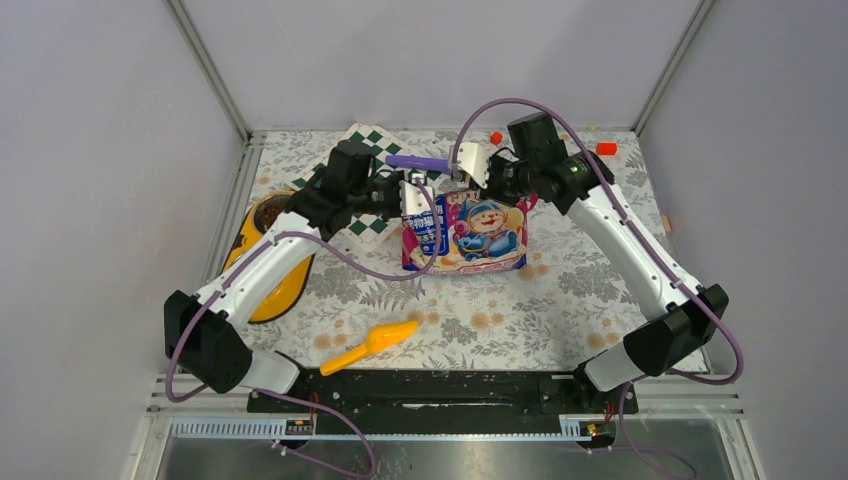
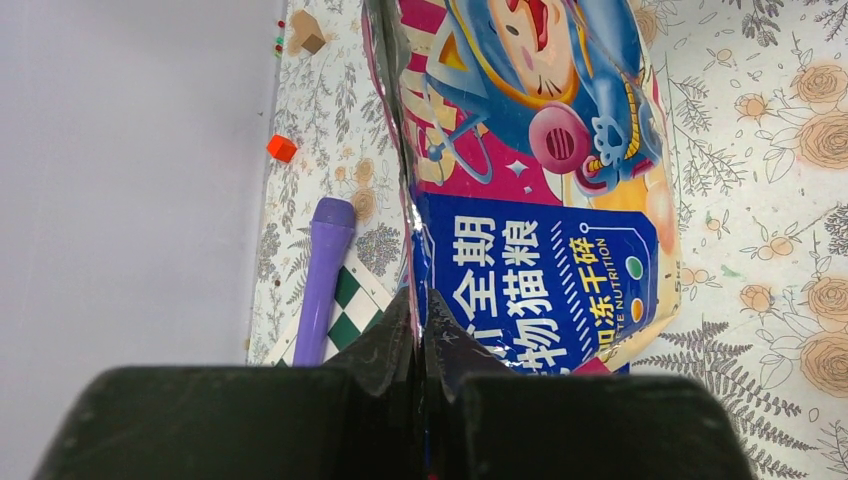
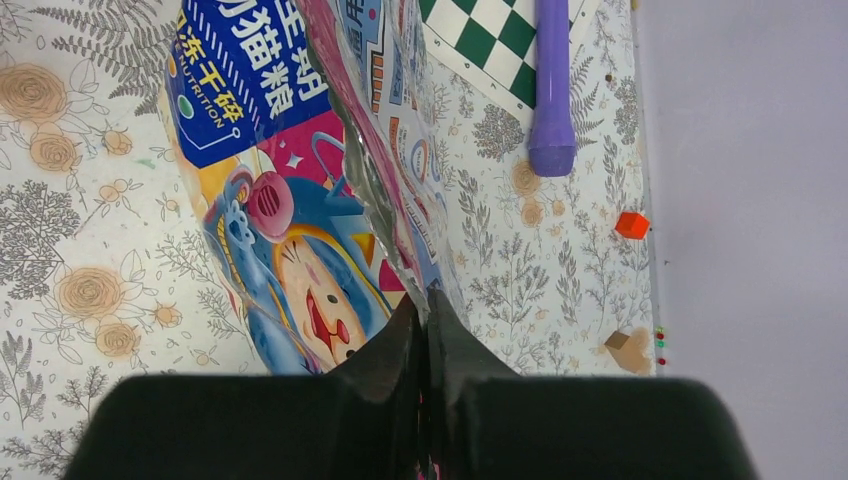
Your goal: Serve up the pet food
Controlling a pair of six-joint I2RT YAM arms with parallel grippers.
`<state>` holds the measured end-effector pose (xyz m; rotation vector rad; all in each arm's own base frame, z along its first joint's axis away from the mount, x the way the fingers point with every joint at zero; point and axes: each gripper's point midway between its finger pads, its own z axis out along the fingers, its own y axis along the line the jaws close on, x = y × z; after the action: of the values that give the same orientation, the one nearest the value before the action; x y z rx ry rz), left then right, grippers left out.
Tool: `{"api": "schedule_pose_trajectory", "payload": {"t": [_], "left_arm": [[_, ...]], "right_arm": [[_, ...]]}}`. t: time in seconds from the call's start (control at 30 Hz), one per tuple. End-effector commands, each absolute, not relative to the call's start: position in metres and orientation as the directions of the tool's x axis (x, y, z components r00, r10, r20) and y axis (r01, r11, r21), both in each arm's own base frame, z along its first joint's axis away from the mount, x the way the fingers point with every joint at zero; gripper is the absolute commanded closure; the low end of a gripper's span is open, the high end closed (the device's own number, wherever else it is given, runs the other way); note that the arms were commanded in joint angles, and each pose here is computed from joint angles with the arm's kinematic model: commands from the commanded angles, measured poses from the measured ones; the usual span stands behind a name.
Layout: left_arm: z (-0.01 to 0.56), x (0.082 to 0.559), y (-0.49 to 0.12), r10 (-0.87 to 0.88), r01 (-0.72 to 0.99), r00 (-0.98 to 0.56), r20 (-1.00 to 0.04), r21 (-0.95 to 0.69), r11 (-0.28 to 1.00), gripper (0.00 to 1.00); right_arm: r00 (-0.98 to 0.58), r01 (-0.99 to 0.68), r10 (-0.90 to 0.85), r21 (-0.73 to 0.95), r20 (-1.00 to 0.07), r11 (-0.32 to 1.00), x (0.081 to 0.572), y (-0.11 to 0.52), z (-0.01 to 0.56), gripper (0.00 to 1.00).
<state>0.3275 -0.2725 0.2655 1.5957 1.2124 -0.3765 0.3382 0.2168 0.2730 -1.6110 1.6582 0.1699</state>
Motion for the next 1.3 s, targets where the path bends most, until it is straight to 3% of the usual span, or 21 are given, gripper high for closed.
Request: {"api": "schedule_pose_trajectory", "payload": {"t": [0.0,0.03,0.17,0.3,0.5,0.57,0.7,0.83,0.93,1.1,1.27], "left_arm": [[0.274,0.318,-0.263,0.508,0.835,0.443,-0.738,0.547,0.066,0.97],[0.274,0.318,-0.263,0.509,0.835,0.442,-0.739,0.546,0.066,0.97],[0.277,0.316,-0.264,0.497,0.839,0.441,-0.747,0.541,0.068,0.93],[0.281,0.314,-0.267,0.476,0.844,0.441,-0.761,0.532,0.068,0.90],[0.284,0.314,-0.272,0.461,0.847,0.445,-0.768,0.527,0.061,0.88],[0.286,0.315,-0.275,0.460,0.844,0.450,-0.766,0.532,0.060,0.87],[0.289,0.313,-0.282,0.454,0.843,0.459,-0.764,0.536,0.048,0.86],[0.291,0.311,-0.293,0.446,0.842,0.470,-0.762,0.539,0.033,0.83],[0.294,0.311,-0.304,0.439,0.838,0.481,-0.759,0.544,0.024,0.82],[0.301,0.312,-0.324,0.412,0.832,0.496,-0.765,0.555,0.029,0.80],[0.305,0.311,-0.351,0.373,0.827,0.516,-0.771,0.562,0.019,0.78]], "right_arm": [[0.131,-0.836,-0.789,-0.495,-0.600,0.238,0.347,0.193,0.297,1.00],[0.127,-0.833,-0.790,-0.497,-0.599,0.242,0.348,0.192,0.298,1.00],[0.106,-0.815,-0.809,-0.517,-0.577,0.262,0.350,0.182,0.296,0.77],[0.078,-0.808,-0.820,-0.518,-0.568,0.282,0.351,0.169,0.292,0.73],[0.047,-0.800,-0.825,-0.516,-0.564,0.307,0.350,0.154,0.288,0.80],[0.040,-0.798,-0.827,-0.516,-0.561,0.312,0.350,0.151,0.288,1.00],[0.044,-0.796,-0.814,-0.513,-0.579,0.321,0.348,0.151,0.292,1.00],[0.035,-0.775,-0.818,-0.533,-0.574,0.340,0.351,0.146,0.291,0.76],[0.019,-0.768,-0.823,-0.536,-0.568,0.352,0.352,0.139,0.289,0.71],[0.001,-0.766,-0.820,-0.528,-0.572,0.367,0.352,0.129,0.286,0.75],[-0.005,-0.773,-0.821,-0.518,-0.571,0.365,0.355,0.127,0.281,0.94]]}}
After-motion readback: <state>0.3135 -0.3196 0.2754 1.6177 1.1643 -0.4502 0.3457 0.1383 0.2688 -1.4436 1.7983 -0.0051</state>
